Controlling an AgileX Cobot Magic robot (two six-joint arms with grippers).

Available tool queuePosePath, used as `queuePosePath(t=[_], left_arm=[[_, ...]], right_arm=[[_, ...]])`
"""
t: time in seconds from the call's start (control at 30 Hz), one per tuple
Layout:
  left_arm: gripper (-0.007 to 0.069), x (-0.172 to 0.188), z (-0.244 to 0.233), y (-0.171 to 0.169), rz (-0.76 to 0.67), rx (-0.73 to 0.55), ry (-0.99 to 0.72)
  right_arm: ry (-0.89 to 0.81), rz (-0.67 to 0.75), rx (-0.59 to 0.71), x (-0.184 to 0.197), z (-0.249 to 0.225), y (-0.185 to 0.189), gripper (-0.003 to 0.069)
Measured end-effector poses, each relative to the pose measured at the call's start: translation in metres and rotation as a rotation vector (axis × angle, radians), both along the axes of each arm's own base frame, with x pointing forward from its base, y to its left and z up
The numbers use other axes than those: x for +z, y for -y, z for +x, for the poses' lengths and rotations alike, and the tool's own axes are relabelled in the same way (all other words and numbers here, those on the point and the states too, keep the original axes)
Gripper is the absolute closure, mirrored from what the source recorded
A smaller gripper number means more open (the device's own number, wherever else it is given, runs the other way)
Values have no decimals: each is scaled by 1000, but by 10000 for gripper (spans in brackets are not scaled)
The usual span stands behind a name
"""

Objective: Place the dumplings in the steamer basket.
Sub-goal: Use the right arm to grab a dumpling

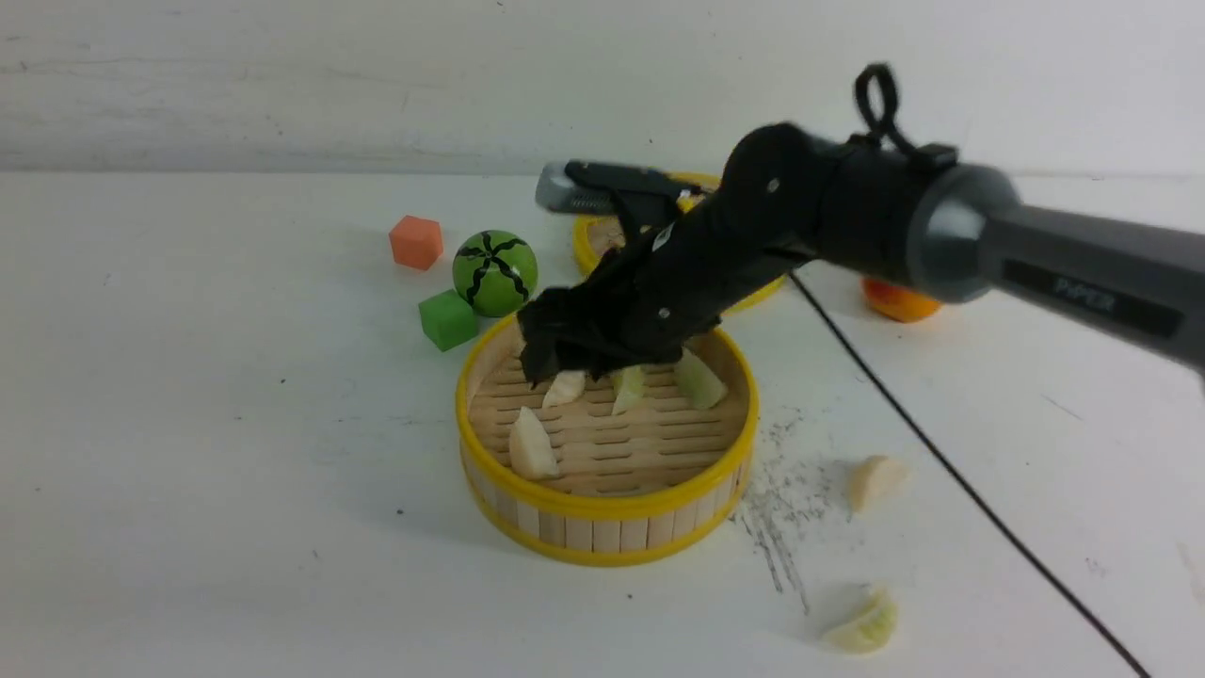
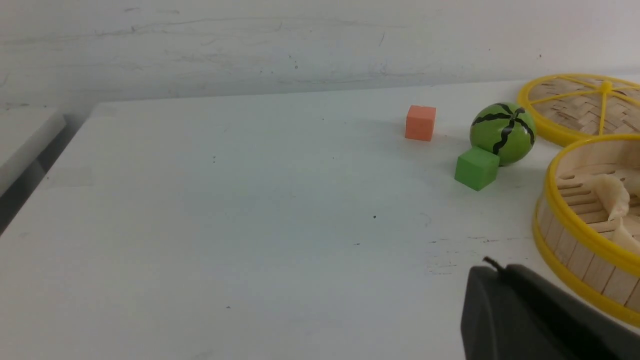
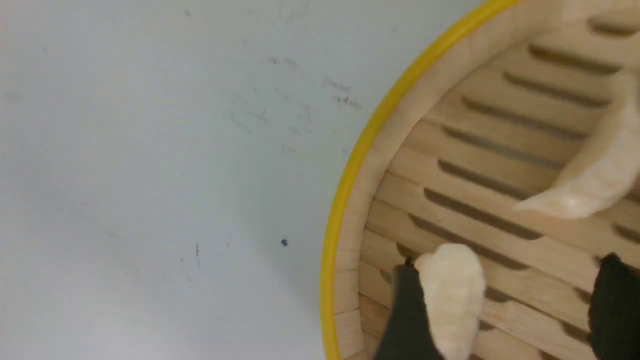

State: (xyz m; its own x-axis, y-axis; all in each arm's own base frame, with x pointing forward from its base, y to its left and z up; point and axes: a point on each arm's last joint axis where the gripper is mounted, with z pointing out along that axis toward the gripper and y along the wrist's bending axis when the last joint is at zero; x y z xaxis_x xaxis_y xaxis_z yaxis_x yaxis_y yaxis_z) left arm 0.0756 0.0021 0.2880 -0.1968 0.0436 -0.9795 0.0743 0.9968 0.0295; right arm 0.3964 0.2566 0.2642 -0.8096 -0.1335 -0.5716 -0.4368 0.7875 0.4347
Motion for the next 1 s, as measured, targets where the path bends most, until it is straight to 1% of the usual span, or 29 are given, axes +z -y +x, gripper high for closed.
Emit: queuePosePath(t=[0.1, 0.2, 0.23, 0.3, 0.33, 0.37, 0.43, 0.5, 0.53, 0.63, 0.7, 0.83, 1.0], left_arm=[[625, 0, 0, 0, -2, -3, 2], [624, 1, 0, 1, -5, -13, 9], [624, 1, 0, 2, -13, -22, 14], [623, 1, 0, 3, -17, -27, 15], [622, 2, 0, 3, -23, -31, 15], [622, 2, 0, 3, -24, -32, 15], [620, 3, 0, 6, -40, -54, 32], [619, 6, 0, 10, -64, -96, 63], [618, 7, 0, 10, -66, -102, 67], [616, 13, -1, 18, -91, -186, 131], [615, 15, -1, 21, -91, -220, 154], [613, 14, 4, 26, -97, -239, 138], [608, 14, 5, 27, -105, -237, 128]], right_arm=[[94, -40, -33, 48, -5, 37, 200], [131, -112, -116, 84, -14, 78, 200], [109, -154, -170, 88, -17, 98, 200], [79, -192, -206, 84, -20, 110, 200], [-10, -271, -259, 63, -30, 134, 200], [-66, -308, -264, 44, -35, 140, 200], [-150, -344, -271, 7, -47, 145, 200], [-205, -326, -319, -27, -57, 147, 200], [-195, -312, -335, -29, -56, 147, 200], [-190, -218, -464, -59, -57, 147, 200], [-189, -192, -507, -73, -53, 146, 200], [-171, -232, -497, -95, -46, 144, 200], [-114, -234, -506, -109, -36, 143, 207]])
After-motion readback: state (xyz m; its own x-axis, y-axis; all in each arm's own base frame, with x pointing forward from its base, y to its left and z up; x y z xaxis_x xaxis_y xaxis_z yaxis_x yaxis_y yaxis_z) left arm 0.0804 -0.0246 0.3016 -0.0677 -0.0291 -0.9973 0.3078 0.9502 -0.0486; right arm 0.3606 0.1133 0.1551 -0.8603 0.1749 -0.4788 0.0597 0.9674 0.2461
